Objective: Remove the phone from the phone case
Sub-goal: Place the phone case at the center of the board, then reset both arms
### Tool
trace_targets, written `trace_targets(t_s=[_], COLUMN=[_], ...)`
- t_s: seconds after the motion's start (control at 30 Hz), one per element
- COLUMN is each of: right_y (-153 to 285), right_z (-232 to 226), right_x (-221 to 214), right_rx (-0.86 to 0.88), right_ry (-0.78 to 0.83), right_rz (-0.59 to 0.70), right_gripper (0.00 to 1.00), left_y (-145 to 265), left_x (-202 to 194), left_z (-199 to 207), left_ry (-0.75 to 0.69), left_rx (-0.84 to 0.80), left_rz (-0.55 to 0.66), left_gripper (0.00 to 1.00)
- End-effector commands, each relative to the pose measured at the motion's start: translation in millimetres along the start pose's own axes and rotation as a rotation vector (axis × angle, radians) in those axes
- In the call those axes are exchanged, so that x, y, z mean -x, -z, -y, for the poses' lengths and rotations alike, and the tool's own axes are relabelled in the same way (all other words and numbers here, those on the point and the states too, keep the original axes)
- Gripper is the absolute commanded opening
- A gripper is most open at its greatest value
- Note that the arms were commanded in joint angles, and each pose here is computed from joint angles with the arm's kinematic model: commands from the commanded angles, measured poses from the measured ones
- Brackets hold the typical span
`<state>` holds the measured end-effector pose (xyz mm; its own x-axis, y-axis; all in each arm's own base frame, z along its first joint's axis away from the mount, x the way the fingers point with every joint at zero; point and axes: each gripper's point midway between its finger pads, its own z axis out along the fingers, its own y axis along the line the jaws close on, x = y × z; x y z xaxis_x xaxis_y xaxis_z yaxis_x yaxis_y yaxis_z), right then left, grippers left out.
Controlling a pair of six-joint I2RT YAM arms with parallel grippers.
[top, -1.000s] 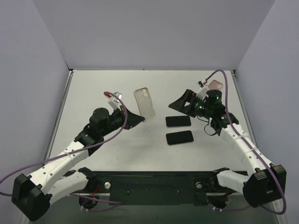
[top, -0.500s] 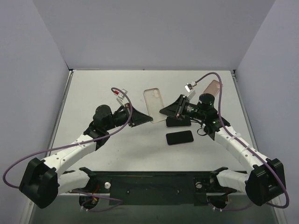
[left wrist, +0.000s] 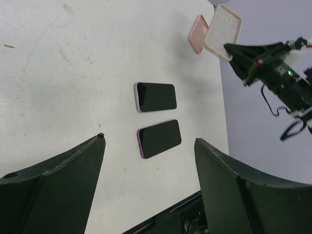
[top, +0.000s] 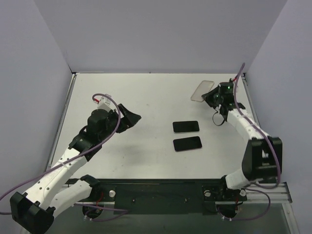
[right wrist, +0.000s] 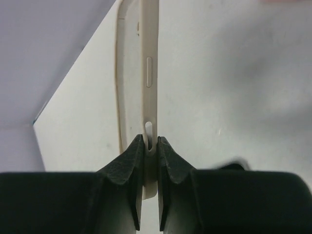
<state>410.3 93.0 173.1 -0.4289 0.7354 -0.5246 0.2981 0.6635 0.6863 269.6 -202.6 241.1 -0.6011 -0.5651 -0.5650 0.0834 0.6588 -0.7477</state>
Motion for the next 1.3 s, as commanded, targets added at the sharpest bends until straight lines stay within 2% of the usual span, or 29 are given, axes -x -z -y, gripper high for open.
trace_targets(t_s=[0.0, 0.03, 0.07, 0.1, 0.13, 0.17, 0.2, 0.23, 0.27, 0.33, 0.4, 0.43, 0.47, 0.5, 0.53, 0.57, 0.6, 0.63, 0.67, 0.7, 0.73, 0.77, 0.8, 0.83, 1.03, 1.07, 1.27], right_y=[-80.5, -89.9, -113.6, -120.4, -140.4, -145.5, -160.2, -165.0, -175.2, -174.6, -151.9, -133.1, -114.8, -86.9, -71.6, -42.4, -27.1, 2.5, 17.1, 40.4, 51.3, 77.7, 85.3, 106.9, 180.2, 195.3, 242.7], right_z=[20.3, 4.3, 20.7, 5.8, 21.7, 12.9, 11.1, 9.4, 9.5, 25.6, 47.1, 47.7, 62.6, 55.8, 71.6, 54.2, 71.3, 53.9, 70.3, 53.8, 69.4, 56.2, 71.8, 78.1, 88.9, 89.8, 88.6], right_x=[54.3, 72.0, 65.0, 80.6, 76.4, 87.3, 85.2, 84.1, 85.2, 79.1, 75.5, 87.0, 80.2, 101.7, 84.3, 90.8, 74.0, 77.7, 59.3, 58.6, 40.7, 44.1, 27.9, 23.3, 25.6, 30.6, 44.7], right_rx=[-0.103, -0.067, -0.092, -0.065, -0.103, -0.087, -0.067, -0.06, -0.065, -0.148, -0.273, -0.322, -0.392, -0.428, -0.481, -0.475, -0.525, -0.503, -0.528, -0.474, -0.478, -0.433, -0.448, -0.435, -0.291, -0.267, -0.162], right_ry=[0.03, 0.045, 0.045, 0.069, 0.073, 0.071, 0.055, 0.044, 0.053, 0.085, 0.137, 0.162, 0.202, 0.229, 0.277, 0.318, 0.362, 0.398, 0.429, 0.444, 0.465, 0.473, 0.495, 0.506, 0.445, 0.416, 0.334], right_rz=[0.068, 0.094, 0.053, 0.066, 0.036, 0.043, 0.019, 0.001, -0.01, -0.053, -0.077, -0.044, -0.084, -0.005, -0.045, 0.016, -0.016, 0.048, 0.024, 0.074, 0.059, 0.133, 0.118, 0.17, 0.372, 0.424, 0.583], right_gripper=[0.0, 0.0, 0.0, 0.0, 0.0, 0.0, 0.04, 0.19, 0.28, 0.68, 0.87, 0.87, 0.88, 0.88, 0.88, 0.88, 0.88, 0.88, 0.88, 0.89, 0.89, 0.9, 0.91, 0.91, 0.93, 0.97, 0.99], left_y=[11.4, 14.7, 17.3, 21.7, 24.2, 28.3, 30.6, 34.7, 37.1, 38.6, 39.0, 38.1, 37.4, 36.7, 35.5, 34.3, 31.7, 30.3, 28.0, 27.4, 25.5, 24.2, 23.1, 22.3, 18.8, 18.9, 25.8], left_x=[-4.5, -3.0, -3.5, -0.2, -1.4, 2.2, 2.0, 3.9, 5.7, 7.6, 7.6, 7.7, 7.5, 7.4, 6.9, 6.3, 5.6, 5.8, 6.9, 7.7, 8.9, 11.2, 13.2, 13.9, 22.6, 25.0, 37.4], left_z=[-14.1, -12.8, -13.3, -9.1, -10.3, -6.8, -7.2, -4.8, -3.8, -1.6, 0.1, 0.2, -0.1, -0.3, -1.1, -1.9, -2.2, -2.2, -0.9, -0.3, 1.1, 1.4, 3.4, 2.5, 2.6, 2.3, 3.8], left_ry=[-0.06, -0.058, -0.061, -0.065, -0.076, -0.087, -0.093, -0.098, -0.099, -0.098, -0.101, -0.101, -0.101, -0.101, -0.101, -0.104, -0.105, -0.108, -0.111, -0.118, -0.122, -0.129, -0.132, -0.141, -0.136, -0.133, -0.122], left_rx=[0.026, 0.017, 0.021, 0.011, 0.017, 0.007, 0.011, 0.001, -0.004, -0.014, -0.022, -0.021, -0.017, -0.016, -0.015, -0.013, -0.017, -0.018, -0.024, -0.026, -0.027, -0.023, -0.022, -0.016, -0.002, 0.002, 0.023], left_rz=[0.007, 0.016, 0.012, 0.021, 0.014, 0.024, 0.021, 0.03, 0.039, 0.05, 0.049, 0.048, 0.045, 0.044, 0.043, 0.042, 0.043, 0.044, 0.049, 0.051, 0.052, 0.059, 0.06, 0.062, 0.107, 0.119, 0.172], left_gripper=[0.83, 0.83, 0.83, 0.83, 0.82, 0.83, 0.82, 0.82, 0.83, 0.83, 0.83, 0.83, 0.83, 0.83, 0.82, 0.82, 0.82, 0.82, 0.82, 0.82, 0.82, 0.82, 0.82, 0.82, 0.83, 0.82, 0.83])
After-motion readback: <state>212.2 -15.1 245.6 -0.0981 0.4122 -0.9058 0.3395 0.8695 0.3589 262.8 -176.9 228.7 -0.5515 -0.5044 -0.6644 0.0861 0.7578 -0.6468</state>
